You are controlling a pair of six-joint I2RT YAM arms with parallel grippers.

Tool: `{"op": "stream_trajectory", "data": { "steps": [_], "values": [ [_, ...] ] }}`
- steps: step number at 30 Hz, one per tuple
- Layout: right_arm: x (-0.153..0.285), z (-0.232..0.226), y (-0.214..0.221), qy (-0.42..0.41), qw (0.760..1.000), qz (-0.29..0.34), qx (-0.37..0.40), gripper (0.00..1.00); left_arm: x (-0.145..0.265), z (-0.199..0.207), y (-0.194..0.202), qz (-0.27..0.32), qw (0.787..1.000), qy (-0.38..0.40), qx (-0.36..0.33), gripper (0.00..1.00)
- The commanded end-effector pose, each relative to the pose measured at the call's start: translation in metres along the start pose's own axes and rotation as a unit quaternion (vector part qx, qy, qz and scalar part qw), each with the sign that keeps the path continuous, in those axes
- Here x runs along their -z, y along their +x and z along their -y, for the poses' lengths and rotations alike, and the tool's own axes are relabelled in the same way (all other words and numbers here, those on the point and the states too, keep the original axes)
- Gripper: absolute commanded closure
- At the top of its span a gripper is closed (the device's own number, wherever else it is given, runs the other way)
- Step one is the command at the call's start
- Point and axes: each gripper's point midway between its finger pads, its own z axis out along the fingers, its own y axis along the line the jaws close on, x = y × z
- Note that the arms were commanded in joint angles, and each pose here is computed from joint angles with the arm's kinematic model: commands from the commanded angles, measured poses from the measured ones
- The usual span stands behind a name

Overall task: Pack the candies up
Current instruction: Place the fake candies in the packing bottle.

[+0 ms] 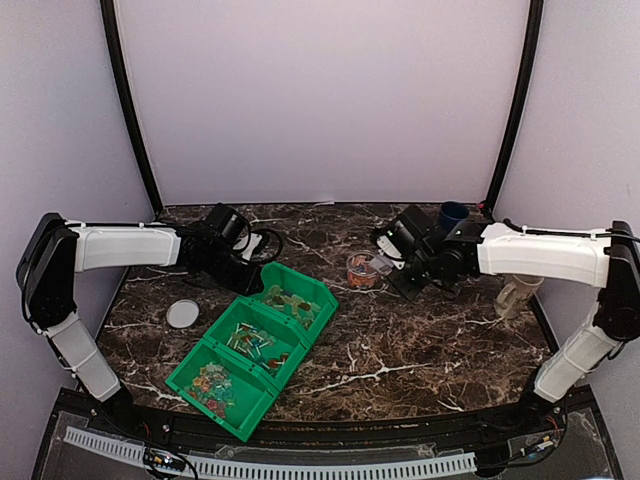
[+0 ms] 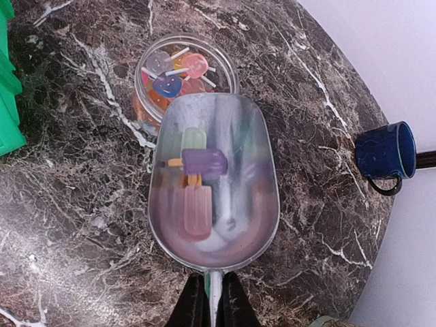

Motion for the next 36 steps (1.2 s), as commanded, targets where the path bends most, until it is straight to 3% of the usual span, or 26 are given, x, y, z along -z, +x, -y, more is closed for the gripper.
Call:
{"op": "stream_trajectory", "data": {
  "steps": [1, 19, 36],
  "values": [
    [0.002, 0.008, -0.002, 0.013, 1.0, -0.021, 0.014, 1.0, 0.024, 0.009, -0.029, 0.052, 0.999, 0.015, -0.002, 1.0],
    [0.003, 0.013, -0.001, 0.02, 0.996, -0.079, 0.047, 1.0, 0.023, 0.009, -0.028, 0.05, 0.999, 0.017, 0.001, 1.0],
    [0.015, 0.022, -0.017, 0.038, 0.994, -0.082, 0.057, 1.0, 0.023, 0.009, -0.028, 0.05, 0.999, 0.016, 0.0, 1.0]
  ]
}}
